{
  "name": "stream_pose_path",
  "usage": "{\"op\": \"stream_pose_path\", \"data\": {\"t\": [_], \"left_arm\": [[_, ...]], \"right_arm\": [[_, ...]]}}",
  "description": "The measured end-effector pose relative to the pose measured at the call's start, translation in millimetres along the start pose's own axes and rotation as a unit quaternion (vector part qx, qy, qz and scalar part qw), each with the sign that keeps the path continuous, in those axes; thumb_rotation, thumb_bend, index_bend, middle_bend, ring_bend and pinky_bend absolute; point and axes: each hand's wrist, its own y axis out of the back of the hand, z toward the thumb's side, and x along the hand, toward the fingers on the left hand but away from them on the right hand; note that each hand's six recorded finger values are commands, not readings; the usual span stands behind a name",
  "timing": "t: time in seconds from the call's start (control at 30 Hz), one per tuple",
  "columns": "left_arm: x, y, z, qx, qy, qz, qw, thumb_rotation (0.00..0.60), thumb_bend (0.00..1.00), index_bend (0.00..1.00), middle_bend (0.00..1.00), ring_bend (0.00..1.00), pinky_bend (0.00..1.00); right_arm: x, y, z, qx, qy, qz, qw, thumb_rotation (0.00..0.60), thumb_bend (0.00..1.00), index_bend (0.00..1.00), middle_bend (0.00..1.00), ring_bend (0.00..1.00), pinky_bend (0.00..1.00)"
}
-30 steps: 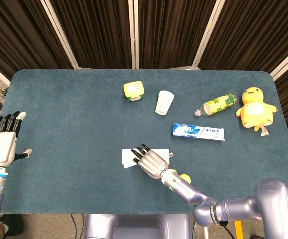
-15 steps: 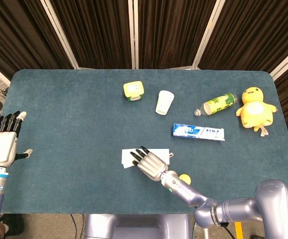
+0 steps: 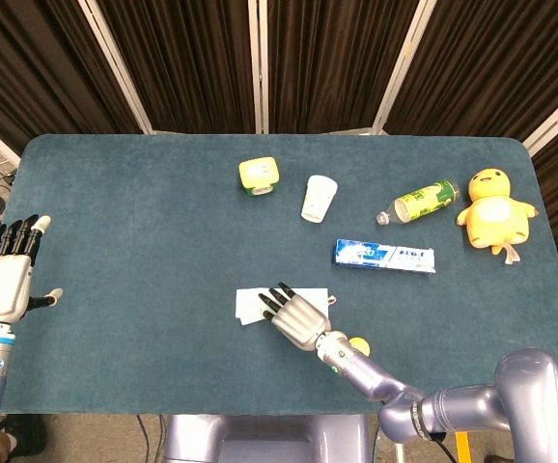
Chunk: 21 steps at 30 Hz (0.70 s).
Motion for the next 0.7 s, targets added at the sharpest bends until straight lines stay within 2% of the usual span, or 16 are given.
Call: {"op": "stream_pose_path", "data": {"t": [0.7], "left_arm": [[-0.1, -1.2, 1.7, 0.002, -0.002, -0.001, 1.0, 0.6, 0.0, 0.0, 0.0, 0.0, 0.0]], "right_arm": [[-0.4, -9.1, -5.0, 0.009, -0.005, 0.011, 0.9999, 0.6, 0.83, 0.25, 0.0, 0.0, 0.0]]}}
